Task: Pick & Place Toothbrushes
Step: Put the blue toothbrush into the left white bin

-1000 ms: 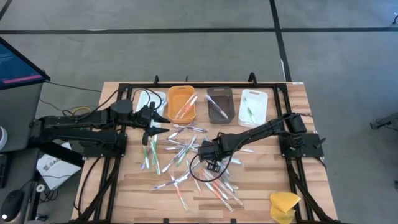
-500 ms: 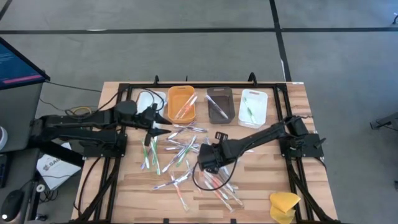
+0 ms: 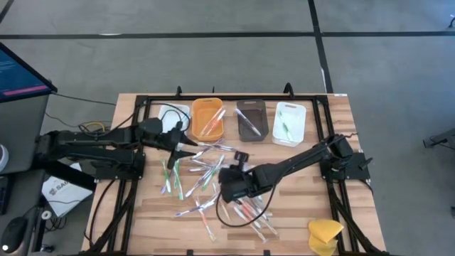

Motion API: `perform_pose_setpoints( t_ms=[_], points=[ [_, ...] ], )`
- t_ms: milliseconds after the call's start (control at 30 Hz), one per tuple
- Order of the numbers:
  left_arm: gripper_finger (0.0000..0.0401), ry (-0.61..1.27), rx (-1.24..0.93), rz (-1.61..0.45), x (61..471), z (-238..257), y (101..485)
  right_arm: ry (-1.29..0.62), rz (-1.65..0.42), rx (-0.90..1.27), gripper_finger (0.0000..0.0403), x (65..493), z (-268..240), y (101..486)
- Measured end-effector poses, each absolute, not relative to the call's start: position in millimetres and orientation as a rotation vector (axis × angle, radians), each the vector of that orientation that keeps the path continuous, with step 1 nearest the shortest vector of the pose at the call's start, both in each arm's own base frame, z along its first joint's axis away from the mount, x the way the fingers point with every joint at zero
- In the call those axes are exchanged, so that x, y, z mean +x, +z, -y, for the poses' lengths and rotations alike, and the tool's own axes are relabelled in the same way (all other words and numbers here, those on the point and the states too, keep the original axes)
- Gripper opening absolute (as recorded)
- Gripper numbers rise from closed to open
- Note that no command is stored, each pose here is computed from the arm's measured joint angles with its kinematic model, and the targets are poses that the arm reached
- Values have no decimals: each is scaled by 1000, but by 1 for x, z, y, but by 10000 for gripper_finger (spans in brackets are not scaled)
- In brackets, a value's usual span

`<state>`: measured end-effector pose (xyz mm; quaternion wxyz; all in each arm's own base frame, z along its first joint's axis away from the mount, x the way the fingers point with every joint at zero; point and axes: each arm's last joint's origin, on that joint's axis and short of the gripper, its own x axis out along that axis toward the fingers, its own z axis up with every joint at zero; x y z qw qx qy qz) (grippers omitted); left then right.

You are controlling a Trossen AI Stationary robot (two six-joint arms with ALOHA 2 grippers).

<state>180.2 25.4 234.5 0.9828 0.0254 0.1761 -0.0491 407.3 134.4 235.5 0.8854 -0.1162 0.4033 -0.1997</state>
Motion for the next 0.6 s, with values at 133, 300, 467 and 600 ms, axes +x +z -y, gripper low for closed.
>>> perform_pose_setpoints(
  t_ms=[133, 300, 467, 600],
  points=[
    [164, -309, 174, -295, 181, -15, 234, -306, -659, -307, 4, 419, -155, 249],
    [155, -374, 211, -194, 182, -5, 229, -242, -499, -345, 4, 408, -178, 283],
    [148, -386, 217, -9, 182, 3, 221, -228, -405, -399, 4, 407, -185, 298],
    [145, -395, 261, 65, 187, 10, 209, -220, -341, -429, 4, 410, -186, 305]
  ],
)
